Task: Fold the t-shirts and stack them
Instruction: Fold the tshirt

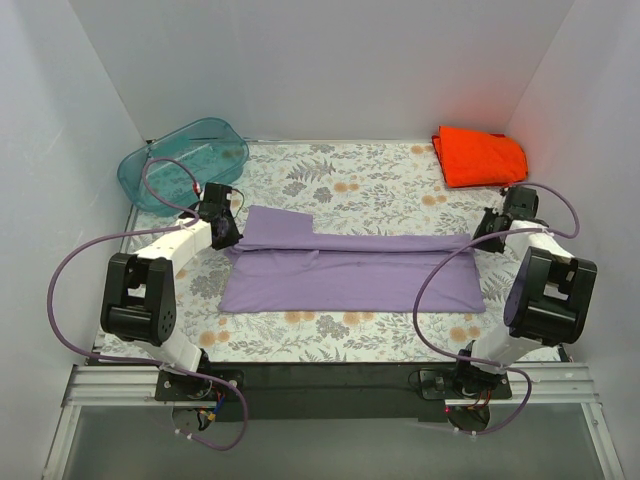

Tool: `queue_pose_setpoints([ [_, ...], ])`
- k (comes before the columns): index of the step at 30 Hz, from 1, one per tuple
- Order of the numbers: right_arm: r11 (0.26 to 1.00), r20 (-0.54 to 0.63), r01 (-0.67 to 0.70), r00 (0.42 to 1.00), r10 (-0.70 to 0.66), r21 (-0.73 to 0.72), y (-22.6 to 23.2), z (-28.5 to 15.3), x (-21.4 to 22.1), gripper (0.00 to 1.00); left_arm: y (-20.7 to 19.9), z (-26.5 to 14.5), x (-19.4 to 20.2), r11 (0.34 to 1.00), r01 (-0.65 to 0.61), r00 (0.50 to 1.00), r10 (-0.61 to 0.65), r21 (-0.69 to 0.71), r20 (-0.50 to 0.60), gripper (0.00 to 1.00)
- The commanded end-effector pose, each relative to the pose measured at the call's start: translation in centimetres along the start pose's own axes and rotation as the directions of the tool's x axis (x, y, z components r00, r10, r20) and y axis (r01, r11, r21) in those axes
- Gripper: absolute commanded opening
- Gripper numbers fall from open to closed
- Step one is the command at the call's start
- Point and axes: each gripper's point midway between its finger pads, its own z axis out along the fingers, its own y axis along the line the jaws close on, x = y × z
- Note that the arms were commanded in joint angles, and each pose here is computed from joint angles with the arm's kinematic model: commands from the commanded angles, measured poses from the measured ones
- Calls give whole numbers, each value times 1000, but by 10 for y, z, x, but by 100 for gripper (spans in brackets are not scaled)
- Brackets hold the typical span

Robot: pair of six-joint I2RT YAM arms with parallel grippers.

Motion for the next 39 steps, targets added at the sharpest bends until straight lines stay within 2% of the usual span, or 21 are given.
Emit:
queue_pose_setpoints([
  [1,1000,15,-12,1000,12,-10,-2,8,-5,4,7,2,3,1000,10,1000,-10,-21,-5,0],
  [5,999,-19,-15,1000,14,-38,1,15,2,14,7,3,8,999,29,999,-29,-21,-17,0],
  [7,998,-28,-17,999,15,-54,4,16,5,18,6,2,11,999,37,999,-37,-15,-29,5],
  [10,999,-26,-35,999,34,-37,2,11,5,27,-2,-4,12,998,51,998,-49,29,-44,24],
  [11,998,-21,-52,998,52,-25,2,9,4,32,-6,-11,8,997,54,998,-52,57,-33,39],
  [14,997,18,-76,997,76,4,0,-4,-6,43,-14,-26,-3,993,59,998,-58,106,-6,54],
  [18,994,64,-94,993,97,-55,19,-23,-27,49,-21,-44,-31,990,53,995,-63,130,73,69],
  [22,971,75,-36,996,55,-235,74,-31,-39,52,-32,-34,-49,990,1,995,-15,143,96,70],
  [25,935,59,43,998,-24,-351,128,-28,-30,52,-38,-15,-56,992,-20,997,10,126,82,70],
  [29,856,44,132,991,-127,-499,209,-23,-13,50,-50,10,-65,991,-37,997,28,130,70,68],
  [30,828,12,152,985,-173,-539,232,-18,5,49,-53,15,-67,990,-46,997,37,131,69,67],
  [32,773,23,199,972,-233,-603,274,-13,17,48,-58,27,-69,989,-64,997,57,133,57,65],
  [37,678,44,286,936,-350,-678,342,-2,43,47,-61,46,-69,987,-97,995,92,127,45,63],
  [38,669,17,287,925,-380,-686,351,10,61,47,-61,53,-64,988,-98,995,96,123,27,62],
  [39,646,38,299,922,-385,-703,366,8,57,47,-63,54,-66,987,-95,995,92,129,29,62],
])
